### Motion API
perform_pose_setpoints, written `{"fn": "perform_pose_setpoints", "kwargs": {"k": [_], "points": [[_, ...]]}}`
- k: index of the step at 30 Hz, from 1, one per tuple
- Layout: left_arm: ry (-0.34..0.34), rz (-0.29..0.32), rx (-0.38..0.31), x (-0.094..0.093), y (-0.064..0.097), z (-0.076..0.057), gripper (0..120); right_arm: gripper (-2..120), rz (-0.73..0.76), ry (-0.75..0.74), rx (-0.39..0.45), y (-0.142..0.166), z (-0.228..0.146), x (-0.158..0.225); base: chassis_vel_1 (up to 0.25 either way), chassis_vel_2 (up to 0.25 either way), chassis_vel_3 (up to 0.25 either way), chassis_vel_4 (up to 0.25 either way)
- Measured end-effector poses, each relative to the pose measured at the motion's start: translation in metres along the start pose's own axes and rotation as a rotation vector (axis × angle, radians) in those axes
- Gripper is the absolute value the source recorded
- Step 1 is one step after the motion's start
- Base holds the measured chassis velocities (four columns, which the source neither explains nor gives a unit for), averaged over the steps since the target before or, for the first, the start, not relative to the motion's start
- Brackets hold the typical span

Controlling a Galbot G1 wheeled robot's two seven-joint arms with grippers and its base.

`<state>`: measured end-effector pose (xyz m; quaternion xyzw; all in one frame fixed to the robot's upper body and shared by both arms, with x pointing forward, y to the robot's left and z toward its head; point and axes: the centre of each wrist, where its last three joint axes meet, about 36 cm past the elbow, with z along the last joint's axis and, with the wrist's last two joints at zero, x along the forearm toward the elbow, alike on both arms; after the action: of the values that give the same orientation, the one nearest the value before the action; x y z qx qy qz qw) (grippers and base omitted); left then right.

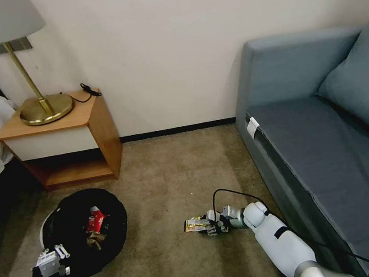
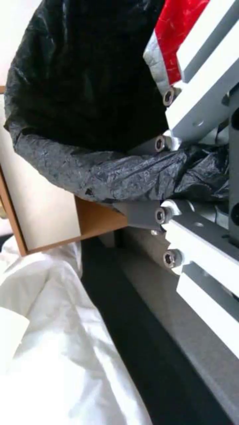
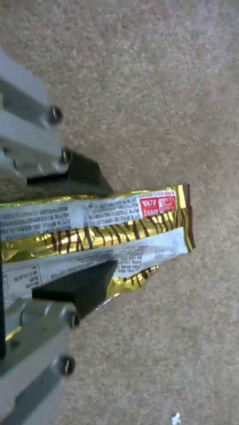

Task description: Pick up the trash bin, then pick up the garbage on the floor and place it into the trash bin.

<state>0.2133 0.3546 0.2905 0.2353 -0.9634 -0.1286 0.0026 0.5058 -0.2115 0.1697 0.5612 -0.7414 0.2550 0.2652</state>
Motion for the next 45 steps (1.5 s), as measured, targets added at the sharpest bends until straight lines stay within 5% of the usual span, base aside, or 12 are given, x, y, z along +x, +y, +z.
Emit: {"fn": "perform_pose_setpoints", "kwargs": {"k": [11, 23, 28, 35, 45], "points": [[-0.009, 0.001, 0.001, 0.001, 0.001, -0.003, 6, 0, -0.002, -0.017, 0.006, 0.003, -0.003, -0.002, 0.000, 0.000, 0.000, 0.000], [-0.017, 0.006, 0.001, 0.004, -0.001, -0.002, 6, 0, 0.043, -0.143, 0.050, -0.002, -0.034, -0.005, 0.000, 0.000, 0.000, 0.000], [-0.020, 0.008, 0.000, 0.004, -0.001, -0.003, 6, 0, 0.134, -0.329, 0.049, 0.011, -0.068, -0.025, 0.000, 0.000, 0.000, 0.000], [-0.028, 0.011, -0.002, 0.005, -0.005, -0.006, 6, 0, 0.249, -0.568, -0.021, 0.061, -0.149, -0.073, 0.000, 0.000, 0.000, 0.000], [-0.038, 0.013, -0.002, 0.005, -0.004, -0.009, 6, 0, 0.293, -0.820, -0.277, 0.129, -0.243, -0.104, 0.000, 0.000, 0.000, 0.000]]}}
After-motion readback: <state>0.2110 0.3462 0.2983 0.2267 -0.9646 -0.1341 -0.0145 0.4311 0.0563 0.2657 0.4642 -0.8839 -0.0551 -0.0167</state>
